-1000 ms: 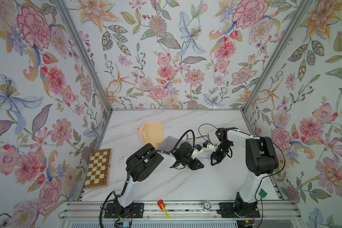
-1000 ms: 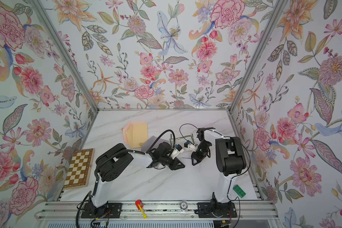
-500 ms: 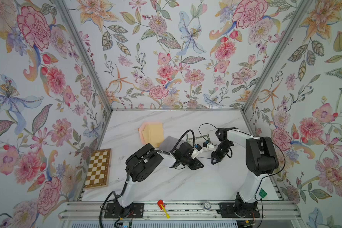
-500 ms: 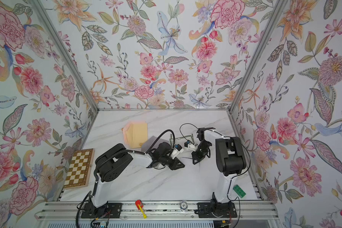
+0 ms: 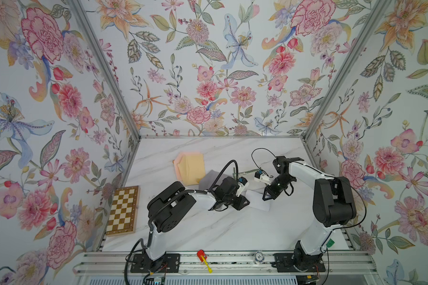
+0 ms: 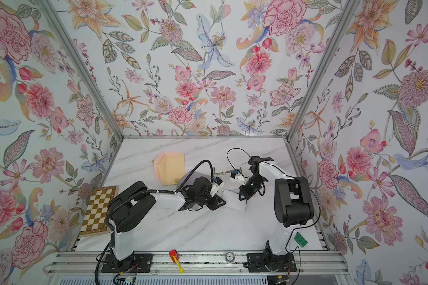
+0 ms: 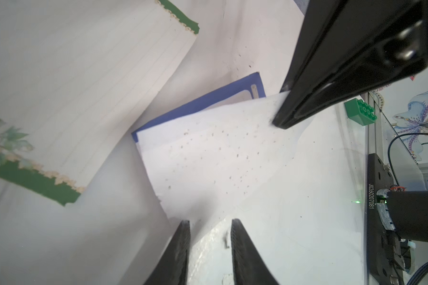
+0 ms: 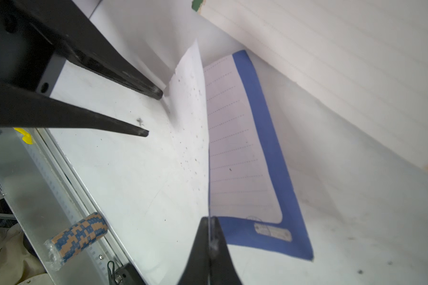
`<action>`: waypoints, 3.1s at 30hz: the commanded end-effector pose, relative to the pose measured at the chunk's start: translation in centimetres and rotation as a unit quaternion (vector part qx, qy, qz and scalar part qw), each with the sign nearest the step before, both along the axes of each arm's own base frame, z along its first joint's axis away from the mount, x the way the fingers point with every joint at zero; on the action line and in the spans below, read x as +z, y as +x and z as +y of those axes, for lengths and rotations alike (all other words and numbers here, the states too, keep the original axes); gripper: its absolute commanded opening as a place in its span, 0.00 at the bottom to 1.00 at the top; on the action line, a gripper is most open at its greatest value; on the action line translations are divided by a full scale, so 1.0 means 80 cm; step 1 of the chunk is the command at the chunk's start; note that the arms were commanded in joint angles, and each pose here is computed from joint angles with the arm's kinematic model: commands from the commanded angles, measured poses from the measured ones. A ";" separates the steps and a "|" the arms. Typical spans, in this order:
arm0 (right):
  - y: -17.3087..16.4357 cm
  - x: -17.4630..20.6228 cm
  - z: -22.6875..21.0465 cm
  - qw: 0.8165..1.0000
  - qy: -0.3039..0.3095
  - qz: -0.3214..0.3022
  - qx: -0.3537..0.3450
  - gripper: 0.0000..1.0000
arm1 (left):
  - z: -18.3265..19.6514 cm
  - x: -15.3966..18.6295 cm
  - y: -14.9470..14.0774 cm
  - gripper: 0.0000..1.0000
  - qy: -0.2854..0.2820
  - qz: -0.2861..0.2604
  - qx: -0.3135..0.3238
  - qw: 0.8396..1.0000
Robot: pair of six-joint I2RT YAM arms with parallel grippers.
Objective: Fold the letter paper in half and place it into the envelope
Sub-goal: Pick up the letter paper from the center of the board.
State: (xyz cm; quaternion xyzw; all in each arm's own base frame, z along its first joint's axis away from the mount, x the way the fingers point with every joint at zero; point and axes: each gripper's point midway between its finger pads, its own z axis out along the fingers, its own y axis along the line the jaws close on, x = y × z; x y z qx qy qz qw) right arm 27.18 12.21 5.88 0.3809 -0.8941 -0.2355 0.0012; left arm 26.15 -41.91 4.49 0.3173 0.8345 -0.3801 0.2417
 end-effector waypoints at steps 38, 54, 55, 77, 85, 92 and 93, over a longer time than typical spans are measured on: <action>0.007 0.084 0.073 0.971 0.218 -0.058 -0.085 0.00 | 0.049 0.054 0.022 0.39 -0.241 0.084 0.111 0.961; -0.006 0.075 0.088 0.970 0.226 -0.046 -0.082 0.00 | 0.069 0.044 0.032 0.46 -0.261 0.087 0.158 0.948; -0.006 0.073 0.089 0.970 0.226 -0.045 -0.082 0.00 | 0.070 0.044 0.032 0.46 -0.262 0.087 0.160 0.948; -0.019 0.033 0.101 0.970 0.223 -0.003 -0.099 0.00 | 0.078 0.011 0.035 0.48 -0.248 0.090 0.180 0.947; -0.025 0.019 0.104 0.970 0.220 0.013 -0.107 0.00 | 0.076 0.006 0.038 0.48 -0.255 0.091 0.181 0.945; -0.023 0.006 0.107 0.973 0.200 0.027 -0.113 0.00 | 0.077 0.005 0.037 0.48 -0.257 0.090 0.181 0.945; -0.023 0.003 0.107 0.974 0.194 0.028 -0.114 0.00 | 0.078 0.006 0.038 0.47 -0.260 0.090 0.182 0.944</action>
